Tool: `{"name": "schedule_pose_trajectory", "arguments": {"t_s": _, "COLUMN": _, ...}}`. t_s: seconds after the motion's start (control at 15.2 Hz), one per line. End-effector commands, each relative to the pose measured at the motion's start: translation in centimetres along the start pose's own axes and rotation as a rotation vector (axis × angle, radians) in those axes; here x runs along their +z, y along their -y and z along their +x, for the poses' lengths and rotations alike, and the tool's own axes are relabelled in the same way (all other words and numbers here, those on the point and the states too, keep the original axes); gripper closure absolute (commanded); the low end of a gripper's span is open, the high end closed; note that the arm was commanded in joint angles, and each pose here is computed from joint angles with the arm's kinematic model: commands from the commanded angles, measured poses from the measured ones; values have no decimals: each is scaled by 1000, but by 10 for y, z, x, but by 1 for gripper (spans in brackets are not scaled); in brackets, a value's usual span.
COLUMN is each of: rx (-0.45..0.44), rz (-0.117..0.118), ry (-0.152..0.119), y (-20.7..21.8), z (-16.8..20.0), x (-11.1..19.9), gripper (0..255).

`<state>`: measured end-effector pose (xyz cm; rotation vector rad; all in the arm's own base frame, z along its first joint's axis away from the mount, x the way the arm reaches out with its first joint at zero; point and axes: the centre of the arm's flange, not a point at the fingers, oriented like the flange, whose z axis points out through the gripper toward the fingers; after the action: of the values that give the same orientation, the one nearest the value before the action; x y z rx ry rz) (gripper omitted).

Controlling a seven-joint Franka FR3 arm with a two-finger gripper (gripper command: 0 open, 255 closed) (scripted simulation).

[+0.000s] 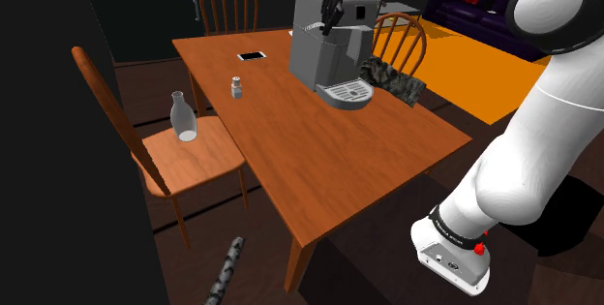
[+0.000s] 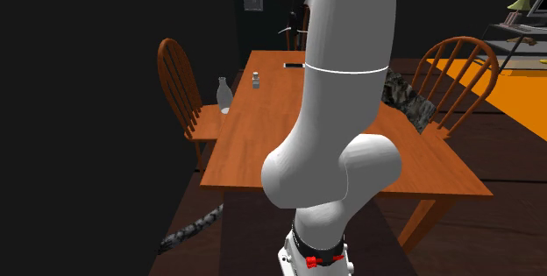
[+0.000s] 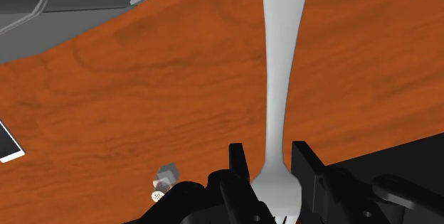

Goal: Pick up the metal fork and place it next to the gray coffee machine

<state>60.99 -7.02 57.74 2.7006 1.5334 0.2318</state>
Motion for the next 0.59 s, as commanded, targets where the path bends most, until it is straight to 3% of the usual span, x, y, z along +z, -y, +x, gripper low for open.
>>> {"name": "schedule_pose_trajectory", "arguments": {"t_s": 0.0, "rx": 0, "rz": -1, "ry": 0, "y": 0, "z": -2, "x": 11, "gripper": 255}}
{"name": "schedule_pose_trajectory", "arguments": {"t_s": 0.53, "rx": 0, "rz": -1, "ry": 0, "y": 5, "z": -7, "x": 53, "gripper": 255}}
